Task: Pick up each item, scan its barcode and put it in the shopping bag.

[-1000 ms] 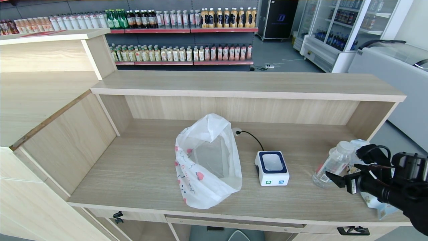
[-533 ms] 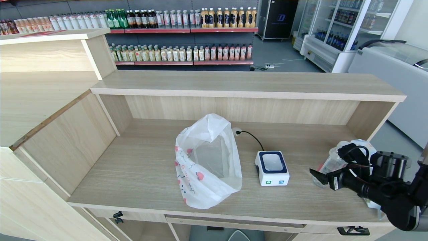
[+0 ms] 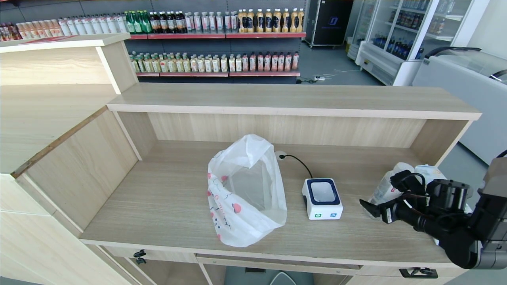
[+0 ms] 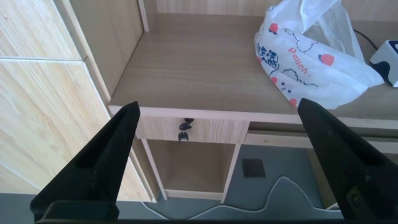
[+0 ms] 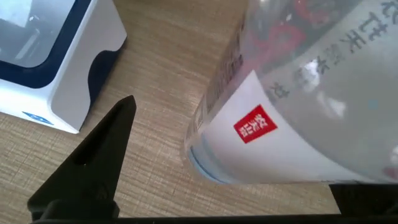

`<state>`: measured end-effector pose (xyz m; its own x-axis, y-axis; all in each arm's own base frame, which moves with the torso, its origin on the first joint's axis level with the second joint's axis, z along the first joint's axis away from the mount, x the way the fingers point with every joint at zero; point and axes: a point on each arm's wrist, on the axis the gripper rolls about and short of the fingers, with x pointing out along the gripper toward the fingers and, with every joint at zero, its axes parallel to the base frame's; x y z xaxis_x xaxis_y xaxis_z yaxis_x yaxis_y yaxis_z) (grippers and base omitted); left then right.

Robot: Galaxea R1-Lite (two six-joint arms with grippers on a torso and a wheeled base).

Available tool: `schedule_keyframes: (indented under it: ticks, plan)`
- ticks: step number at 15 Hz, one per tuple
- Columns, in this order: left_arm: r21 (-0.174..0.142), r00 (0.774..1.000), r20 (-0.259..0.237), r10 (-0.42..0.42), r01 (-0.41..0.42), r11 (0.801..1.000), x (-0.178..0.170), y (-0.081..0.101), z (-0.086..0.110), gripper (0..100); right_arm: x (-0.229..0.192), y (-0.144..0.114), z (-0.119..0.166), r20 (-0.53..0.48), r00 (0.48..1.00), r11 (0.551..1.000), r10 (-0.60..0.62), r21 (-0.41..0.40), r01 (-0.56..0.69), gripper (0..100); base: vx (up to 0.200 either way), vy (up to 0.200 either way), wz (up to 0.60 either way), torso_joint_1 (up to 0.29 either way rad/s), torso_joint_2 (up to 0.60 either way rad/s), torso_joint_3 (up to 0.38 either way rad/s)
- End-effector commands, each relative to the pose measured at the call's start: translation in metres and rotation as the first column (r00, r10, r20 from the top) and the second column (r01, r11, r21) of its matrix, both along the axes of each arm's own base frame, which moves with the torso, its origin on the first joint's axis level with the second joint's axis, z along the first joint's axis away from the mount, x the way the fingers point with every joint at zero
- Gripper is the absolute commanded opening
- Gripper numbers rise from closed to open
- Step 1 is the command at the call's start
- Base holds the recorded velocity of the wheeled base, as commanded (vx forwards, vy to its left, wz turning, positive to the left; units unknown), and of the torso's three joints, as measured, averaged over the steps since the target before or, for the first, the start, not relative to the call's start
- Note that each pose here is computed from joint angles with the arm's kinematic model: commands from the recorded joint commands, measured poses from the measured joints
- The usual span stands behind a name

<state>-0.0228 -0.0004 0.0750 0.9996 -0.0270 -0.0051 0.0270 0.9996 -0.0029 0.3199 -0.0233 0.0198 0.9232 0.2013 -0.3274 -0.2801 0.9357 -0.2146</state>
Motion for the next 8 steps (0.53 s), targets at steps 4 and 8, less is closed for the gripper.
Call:
schedule_keyframes:
  ticks: [4,8]
  plan:
    - [0.000,1.000,-0.001,-0.001,0.001,1.000,0.000,0.000,0.000,100,0.003,0.000,0.003,0.019,1.000,1.000,0.019,0.010,-0.019,0,0.000,0.000,0.00,0.000,0.00,0.000]
    - [0.000,1.000,-0.001,0.001,-0.001,1.000,0.000,0.000,0.000,100,0.016,0.000,0.013,0.085,0.993,0.996,0.079,0.026,-0.082,0,0.000,0.000,0.00,0.000,0.00,0.000]
